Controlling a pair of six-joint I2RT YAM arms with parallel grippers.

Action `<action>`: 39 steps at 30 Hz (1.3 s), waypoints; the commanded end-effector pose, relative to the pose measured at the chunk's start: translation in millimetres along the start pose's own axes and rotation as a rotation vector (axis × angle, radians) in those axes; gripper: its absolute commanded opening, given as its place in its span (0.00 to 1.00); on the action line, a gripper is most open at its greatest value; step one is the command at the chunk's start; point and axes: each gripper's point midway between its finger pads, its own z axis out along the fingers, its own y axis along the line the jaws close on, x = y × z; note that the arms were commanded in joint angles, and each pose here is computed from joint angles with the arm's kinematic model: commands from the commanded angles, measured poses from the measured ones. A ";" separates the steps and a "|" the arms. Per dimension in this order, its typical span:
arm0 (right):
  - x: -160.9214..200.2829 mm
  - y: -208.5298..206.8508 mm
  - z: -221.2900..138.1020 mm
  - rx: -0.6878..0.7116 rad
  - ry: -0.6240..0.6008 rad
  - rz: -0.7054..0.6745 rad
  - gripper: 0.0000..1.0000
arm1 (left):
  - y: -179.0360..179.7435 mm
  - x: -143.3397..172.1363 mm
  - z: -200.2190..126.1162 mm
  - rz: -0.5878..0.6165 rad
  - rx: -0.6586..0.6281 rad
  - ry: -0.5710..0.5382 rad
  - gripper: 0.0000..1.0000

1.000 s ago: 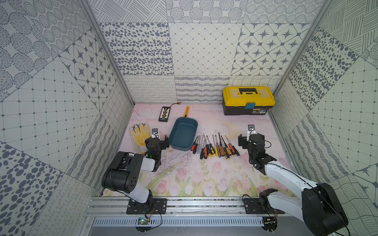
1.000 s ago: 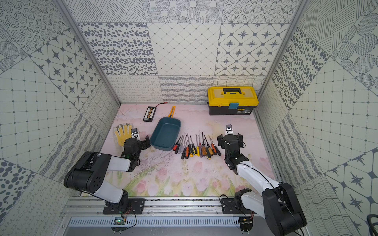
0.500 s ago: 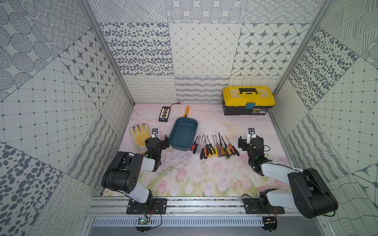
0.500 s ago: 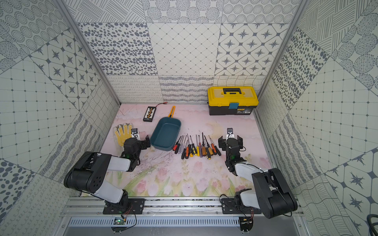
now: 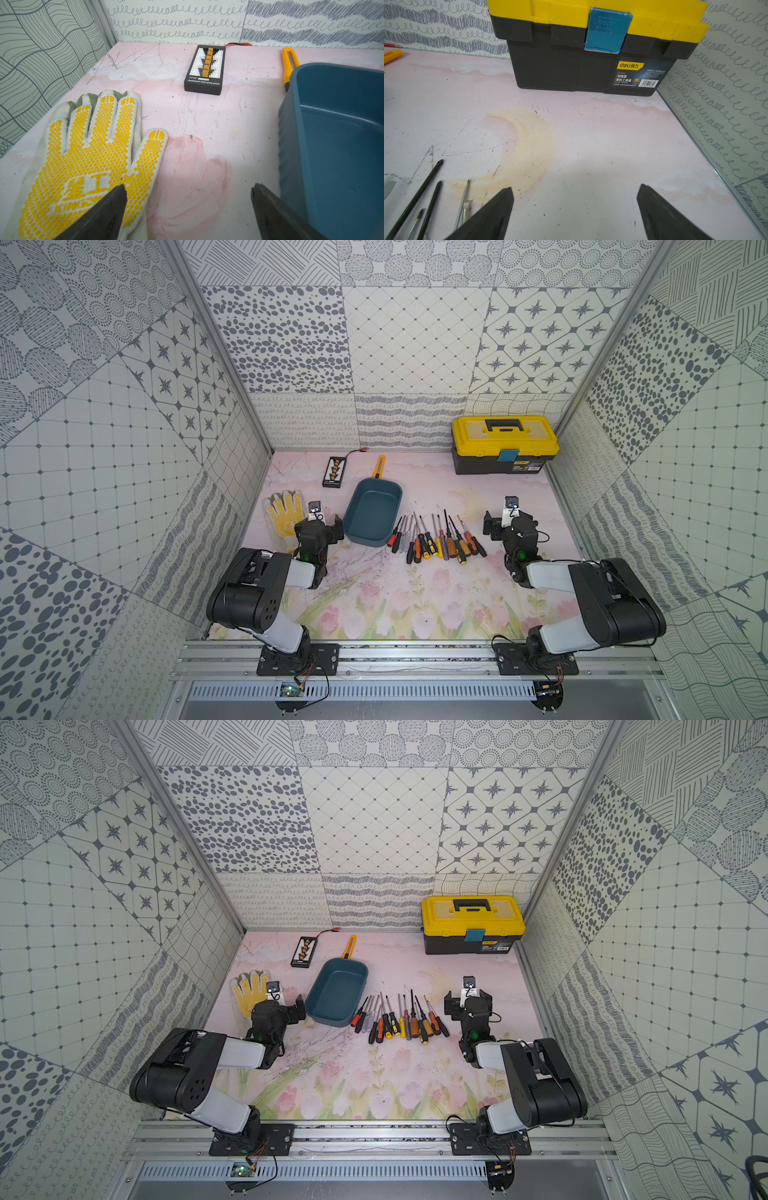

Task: Take out the screwdriver from the storage box
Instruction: Reset both arms

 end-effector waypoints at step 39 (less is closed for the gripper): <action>0.8 -31.9 12.2 0.095 -0.021 0.158 0.99 | -3.1 -5.1 2.3 -0.005 0.020 -0.011 0.99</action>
